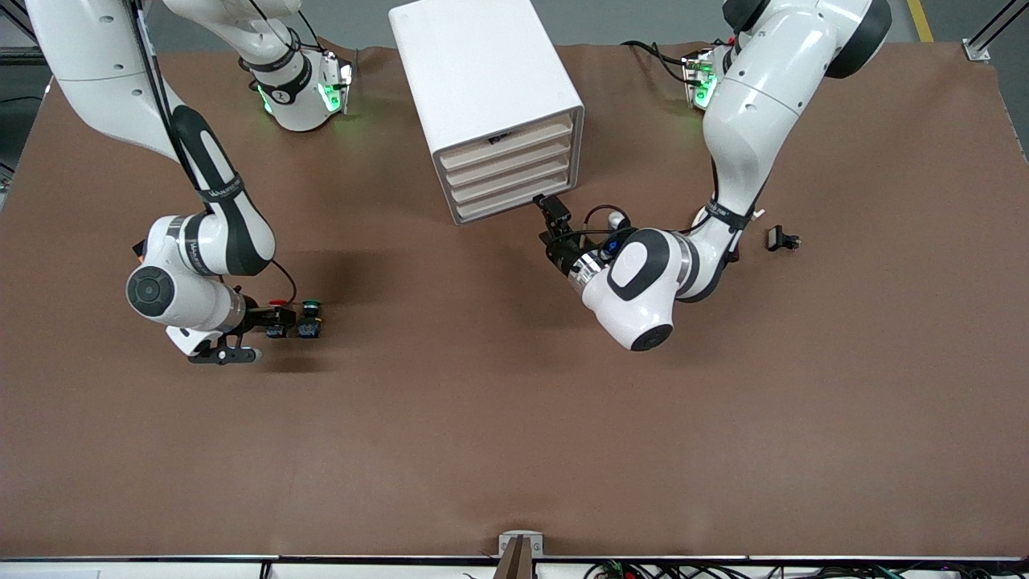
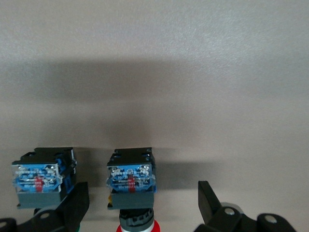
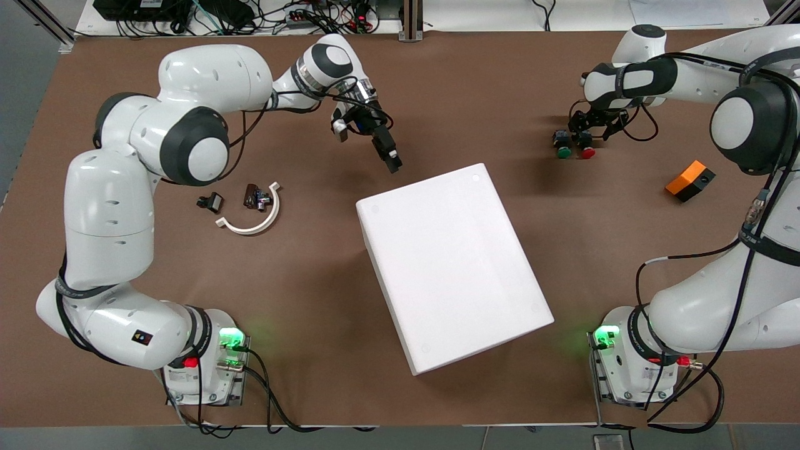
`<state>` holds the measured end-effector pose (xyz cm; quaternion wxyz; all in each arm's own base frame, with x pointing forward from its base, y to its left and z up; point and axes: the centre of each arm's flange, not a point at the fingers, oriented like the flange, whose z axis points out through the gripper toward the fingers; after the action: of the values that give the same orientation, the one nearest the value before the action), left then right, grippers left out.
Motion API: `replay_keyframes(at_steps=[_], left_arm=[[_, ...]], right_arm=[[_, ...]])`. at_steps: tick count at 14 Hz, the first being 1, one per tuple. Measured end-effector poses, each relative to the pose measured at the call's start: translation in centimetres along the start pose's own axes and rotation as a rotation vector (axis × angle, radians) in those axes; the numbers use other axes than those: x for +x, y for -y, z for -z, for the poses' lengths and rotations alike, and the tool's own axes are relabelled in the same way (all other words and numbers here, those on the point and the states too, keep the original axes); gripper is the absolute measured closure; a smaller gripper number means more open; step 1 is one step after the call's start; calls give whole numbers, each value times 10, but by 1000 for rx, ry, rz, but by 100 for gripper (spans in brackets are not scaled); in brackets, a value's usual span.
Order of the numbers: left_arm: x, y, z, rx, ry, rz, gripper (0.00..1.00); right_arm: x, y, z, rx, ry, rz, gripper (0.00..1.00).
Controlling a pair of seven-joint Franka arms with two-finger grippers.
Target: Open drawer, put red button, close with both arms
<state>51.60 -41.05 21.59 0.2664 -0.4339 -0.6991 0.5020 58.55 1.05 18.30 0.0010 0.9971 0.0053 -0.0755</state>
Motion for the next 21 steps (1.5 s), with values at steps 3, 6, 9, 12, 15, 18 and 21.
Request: replay_keyframes(at_steps=[3,6,9,12,15,18,21], left_arm=[[-7,1,-17,37,-3,-2,21],[-14,5,-43,51,-41,-9,37],[-20,11,-61,54,-68,-18,46],[-24,16,-74,57,-91,-25,43],[-27,17,-88,63,-111,-28,42],[-28,15,-105,78,-130,-44,42],[-31,16,-117,89,-139,-47,46]], right_arm=[[0,2,-6,-1,7,3,0],[0,2,-10,-1,9,16,8],[0,0,-10,-1,8,54,24],[0,-1,-9,-2,6,70,57],[1,-1,-8,-2,3,105,58],[4,-1,-5,-2,-4,122,58],[7,-1,1,-2,-3,126,58]])
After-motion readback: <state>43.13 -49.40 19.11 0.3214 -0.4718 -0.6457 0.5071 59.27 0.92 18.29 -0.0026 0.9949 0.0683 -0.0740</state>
